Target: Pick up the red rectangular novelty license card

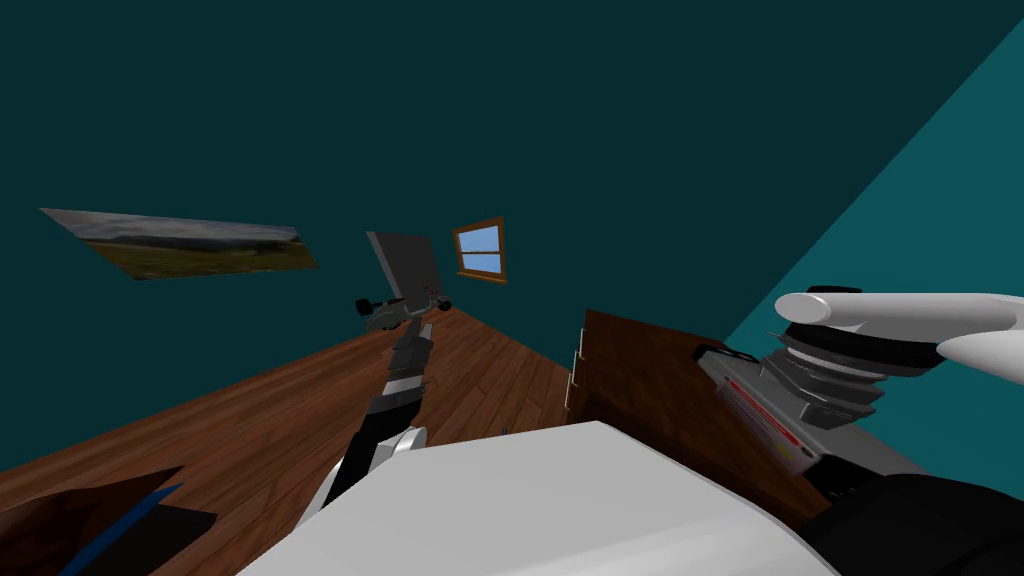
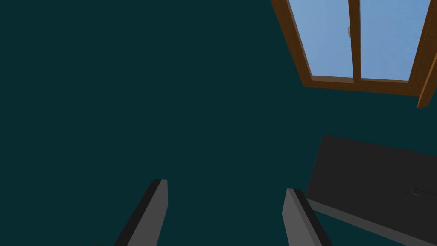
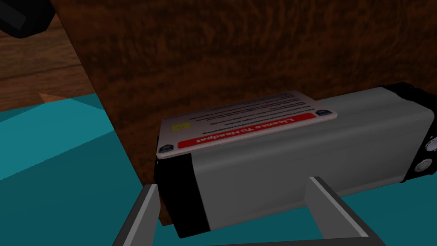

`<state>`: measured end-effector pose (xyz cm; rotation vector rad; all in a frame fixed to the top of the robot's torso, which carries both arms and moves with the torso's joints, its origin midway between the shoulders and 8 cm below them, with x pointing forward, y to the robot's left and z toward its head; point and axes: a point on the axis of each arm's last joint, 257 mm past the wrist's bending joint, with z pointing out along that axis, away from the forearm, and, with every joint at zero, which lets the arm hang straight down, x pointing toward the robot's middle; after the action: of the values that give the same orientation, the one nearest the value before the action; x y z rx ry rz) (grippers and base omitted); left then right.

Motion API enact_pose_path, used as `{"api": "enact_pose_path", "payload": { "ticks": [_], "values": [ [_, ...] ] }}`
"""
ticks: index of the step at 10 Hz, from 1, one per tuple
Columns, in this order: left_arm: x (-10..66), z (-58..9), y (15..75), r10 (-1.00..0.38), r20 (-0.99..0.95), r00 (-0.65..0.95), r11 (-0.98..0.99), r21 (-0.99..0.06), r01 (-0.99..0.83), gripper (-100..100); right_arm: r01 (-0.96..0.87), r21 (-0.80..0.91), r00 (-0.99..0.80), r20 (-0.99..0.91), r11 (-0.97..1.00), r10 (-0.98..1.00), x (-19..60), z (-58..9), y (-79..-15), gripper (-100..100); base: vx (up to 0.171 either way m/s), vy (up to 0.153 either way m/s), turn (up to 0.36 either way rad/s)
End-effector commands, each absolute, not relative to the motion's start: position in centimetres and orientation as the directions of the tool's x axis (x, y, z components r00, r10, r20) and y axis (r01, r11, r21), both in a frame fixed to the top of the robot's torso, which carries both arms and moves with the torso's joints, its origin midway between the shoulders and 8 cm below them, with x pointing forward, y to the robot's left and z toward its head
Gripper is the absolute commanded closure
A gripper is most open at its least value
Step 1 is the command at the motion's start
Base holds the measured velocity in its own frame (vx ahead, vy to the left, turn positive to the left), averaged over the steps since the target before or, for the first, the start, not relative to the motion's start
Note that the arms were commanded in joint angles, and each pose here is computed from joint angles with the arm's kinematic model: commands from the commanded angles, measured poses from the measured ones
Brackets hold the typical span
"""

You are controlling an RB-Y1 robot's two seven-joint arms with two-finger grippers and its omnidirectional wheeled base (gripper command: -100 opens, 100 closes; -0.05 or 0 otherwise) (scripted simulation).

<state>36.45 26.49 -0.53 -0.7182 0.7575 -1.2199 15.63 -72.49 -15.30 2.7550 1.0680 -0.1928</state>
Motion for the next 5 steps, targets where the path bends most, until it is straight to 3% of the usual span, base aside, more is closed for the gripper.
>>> {"api": "enact_pose_path", "payload": {
  "ticks": [1, 5],
  "values": [
    [36.5, -0.5, 26.5, -0.978, -0.120, 0.172, 0.196, -0.818, 0.541, 0, 0.616, 0.132, 0.786, -0.176, -0.776, 0.593, 15.2, -15.2, -73.0, -100, 0.057, 0.025, -0.017],
    [36.5, -0.5, 26.5, -0.978, -0.120, 0.172, 0.196, -0.818, 0.541, 0, 0.460, 0.157, 0.886, -0.147, -0.874, 0.440, 13.7, -14.8, -74.4, -100, 0.043, 0.020, -0.010]
  ]
}}
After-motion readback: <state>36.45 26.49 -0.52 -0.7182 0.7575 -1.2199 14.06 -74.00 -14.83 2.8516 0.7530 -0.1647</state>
